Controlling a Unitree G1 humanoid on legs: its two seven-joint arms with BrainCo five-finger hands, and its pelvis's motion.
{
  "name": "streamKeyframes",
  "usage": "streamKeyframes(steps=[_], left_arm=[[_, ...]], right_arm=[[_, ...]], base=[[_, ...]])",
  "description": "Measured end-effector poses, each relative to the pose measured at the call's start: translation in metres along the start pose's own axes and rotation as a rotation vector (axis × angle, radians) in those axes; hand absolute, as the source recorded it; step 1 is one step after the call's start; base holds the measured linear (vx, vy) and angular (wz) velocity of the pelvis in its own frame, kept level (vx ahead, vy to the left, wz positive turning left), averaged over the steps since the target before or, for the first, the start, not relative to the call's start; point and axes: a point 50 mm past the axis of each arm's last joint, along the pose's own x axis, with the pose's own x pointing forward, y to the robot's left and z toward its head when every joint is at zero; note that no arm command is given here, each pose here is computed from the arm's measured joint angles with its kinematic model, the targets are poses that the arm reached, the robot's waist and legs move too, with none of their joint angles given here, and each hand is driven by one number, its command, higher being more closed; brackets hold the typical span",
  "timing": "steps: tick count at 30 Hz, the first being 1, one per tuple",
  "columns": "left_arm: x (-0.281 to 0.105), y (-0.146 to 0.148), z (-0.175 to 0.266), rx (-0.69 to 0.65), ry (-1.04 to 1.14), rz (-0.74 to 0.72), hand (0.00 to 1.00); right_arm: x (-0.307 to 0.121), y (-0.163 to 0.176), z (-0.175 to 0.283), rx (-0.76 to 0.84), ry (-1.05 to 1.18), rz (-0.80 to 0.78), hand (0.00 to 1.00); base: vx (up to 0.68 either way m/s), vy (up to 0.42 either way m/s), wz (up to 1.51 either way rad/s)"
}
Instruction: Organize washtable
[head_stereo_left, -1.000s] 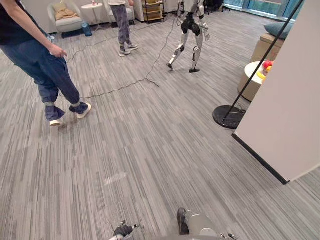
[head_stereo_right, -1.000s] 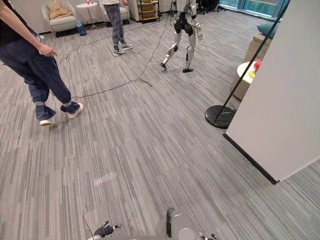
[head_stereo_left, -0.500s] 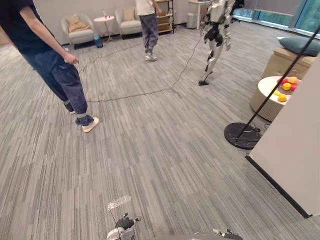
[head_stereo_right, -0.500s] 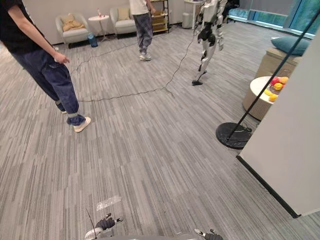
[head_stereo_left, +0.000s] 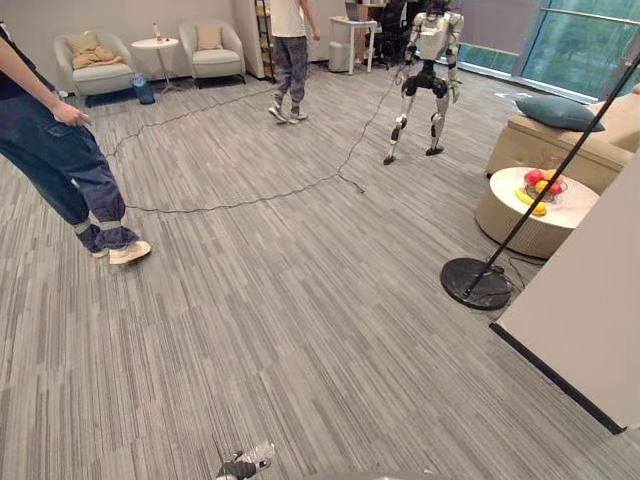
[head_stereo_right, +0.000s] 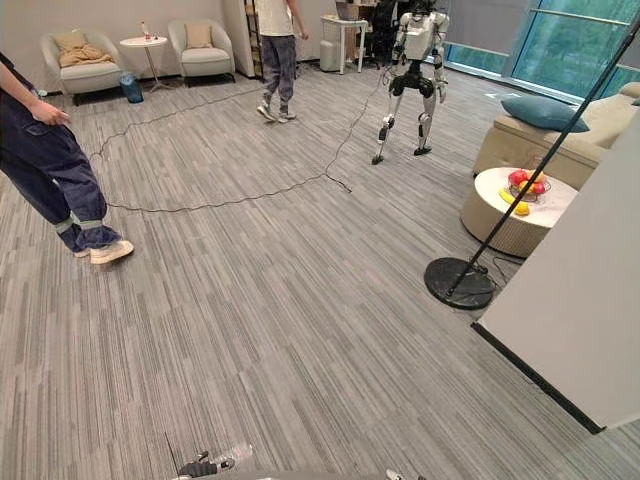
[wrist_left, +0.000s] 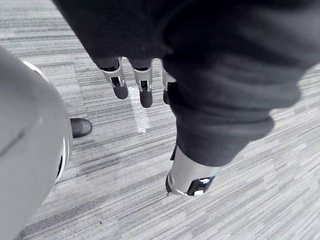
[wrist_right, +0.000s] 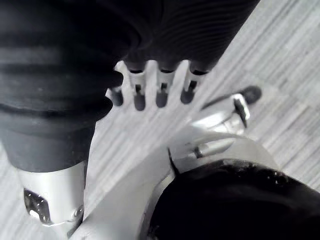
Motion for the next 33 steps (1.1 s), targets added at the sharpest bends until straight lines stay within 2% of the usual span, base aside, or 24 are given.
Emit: streamKeyframes(steps=[3,7,9,11,20,24,27,29,33], left_arm=[[-0.002,0.004,-0.010,0.002,0.032,0.027,0.00],[-0.001,-0.002,-0.010,-0.008,0.035,0.018,0.00],[-0.001,0.006,-0.009,-0.057,0.025,0.045,0.00],[-0.004,-0.006,-0.018,-0.087,0.034,0.023,0.00],[-0.003,-0.014,-0.008,-0.038,0.000,-0.019,0.00],[-0.001,-0.003,-0.004,0.010,-0.003,-0.001,0.00],[0.001,0.004,0.015,0.022,-0.052,0.014,0.00],[0.002,0.005,0.034,-0.017,-0.111,0.019,0.00],[0.002,0.009,0.033,-0.097,-0.124,0.031,0.00]], right_arm=[[0.000,-0.003,0.009,0.027,-0.040,-0.014,0.00],[0.000,-0.004,0.019,-0.018,-0.085,-0.009,0.00],[-0.001,-0.003,0.011,-0.013,-0.063,-0.003,0.00],[-0.002,-0.012,0.009,-0.064,-0.058,-0.018,0.00],[0.000,-0.007,0.017,-0.137,-0.067,0.003,0.00],[0.001,-0.003,0.012,-0.169,-0.032,0.012,0.00],[0.001,0.002,0.004,-0.185,0.012,0.028,0.00],[0.002,-0.002,0.005,-0.183,0.027,0.017,0.00],[0.002,-0.006,0.008,-0.132,0.019,-0.001,0.00]], base=[[0.22,0.040,-0.09],[0.17,-0.133,0.09],[0.16,-0.178,0.21],[0.17,-0.139,0.19],[0.09,-0.074,0.29],[0.10,0.025,0.16],[0.11,-0.013,0.23],[0.07,0.048,0.01],[0.10,0.126,-0.02]])
